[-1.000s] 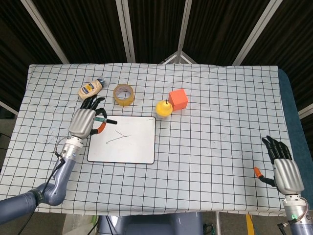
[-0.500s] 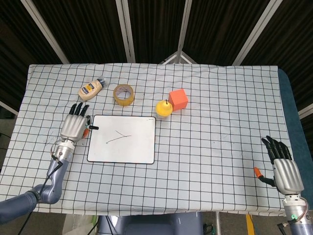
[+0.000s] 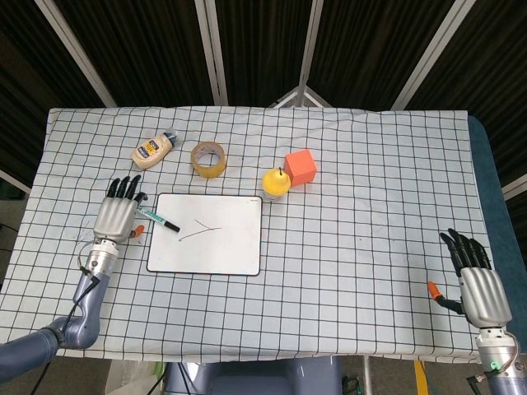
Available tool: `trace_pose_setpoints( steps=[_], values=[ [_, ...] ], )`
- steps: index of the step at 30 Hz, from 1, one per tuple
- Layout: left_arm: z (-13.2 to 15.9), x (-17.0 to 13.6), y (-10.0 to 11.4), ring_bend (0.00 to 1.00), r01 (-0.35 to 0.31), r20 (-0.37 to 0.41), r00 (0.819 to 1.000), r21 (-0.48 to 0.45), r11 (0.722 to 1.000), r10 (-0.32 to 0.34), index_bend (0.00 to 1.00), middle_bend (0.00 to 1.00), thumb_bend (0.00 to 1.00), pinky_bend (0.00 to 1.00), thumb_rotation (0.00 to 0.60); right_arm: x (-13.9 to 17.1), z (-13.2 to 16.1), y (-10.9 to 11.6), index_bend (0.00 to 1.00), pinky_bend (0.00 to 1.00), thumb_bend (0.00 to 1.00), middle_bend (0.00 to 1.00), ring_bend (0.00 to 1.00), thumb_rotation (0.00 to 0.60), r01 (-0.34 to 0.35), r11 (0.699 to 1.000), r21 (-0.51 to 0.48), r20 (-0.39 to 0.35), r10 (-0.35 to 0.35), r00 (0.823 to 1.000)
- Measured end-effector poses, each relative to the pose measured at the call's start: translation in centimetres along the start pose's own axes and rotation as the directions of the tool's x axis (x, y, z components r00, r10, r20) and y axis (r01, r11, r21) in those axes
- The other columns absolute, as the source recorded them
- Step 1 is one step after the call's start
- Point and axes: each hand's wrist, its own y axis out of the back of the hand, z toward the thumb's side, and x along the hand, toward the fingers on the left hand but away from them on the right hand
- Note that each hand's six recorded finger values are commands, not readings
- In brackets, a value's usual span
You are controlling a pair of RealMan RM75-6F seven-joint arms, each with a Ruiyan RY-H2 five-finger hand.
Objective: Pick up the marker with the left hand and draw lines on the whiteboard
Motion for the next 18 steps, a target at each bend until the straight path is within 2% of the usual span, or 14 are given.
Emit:
trace_pose_setpoints(
  steps=[6, 9, 14, 18],
  values=[
    [-0.8, -1.5, 1.2, 0.0, -0.035, -0.025, 0.999, -0.108, 0.994, 0.033, 0.08, 0.0, 0.24, 0.0, 0.6, 0.0, -0.2, 0.2, 0.0, 0.01, 0.32, 0.0, 0.0, 0.6, 0.004, 1.0, 0.005, 0.001, -0.004, 1.0],
    [-1.6, -3.1, 2.3, 0.0, -0.065, -0.034, 0.998, -0.144, 0.987, 0.061, 0.05, 0.0, 0.22, 0.0, 0.6, 0.0, -0.3, 0.2, 0.0, 0.01, 0.32, 0.0, 0.0, 0.6, 0.006, 1.0, 0.015, 0.003, -0.006, 1.0],
    [-4.2, -8.0, 4.6, 0.0, -0.102, -0.056, 0.994, -0.176, 0.979, 0.094, 0.0, 0.0, 0.19, 0.0, 0.6, -0.1, -0.4, 0.3, 0.0, 0.01, 0.32, 0.0, 0.0, 0.6, 0.008, 1.0, 0.028, 0.006, -0.008, 1.0],
    [-6.0, -12.2, 6.1, 0.0, -0.099, -0.076, 0.993, -0.194, 0.976, 0.086, 0.0, 0.0, 0.18, 0.0, 0.6, -0.1, -0.3, 0.4, 0.0, 0.01, 0.32, 0.0, 0.0, 0.6, 0.017, 0.999, 0.04, 0.006, -0.017, 1.0]
  ],
)
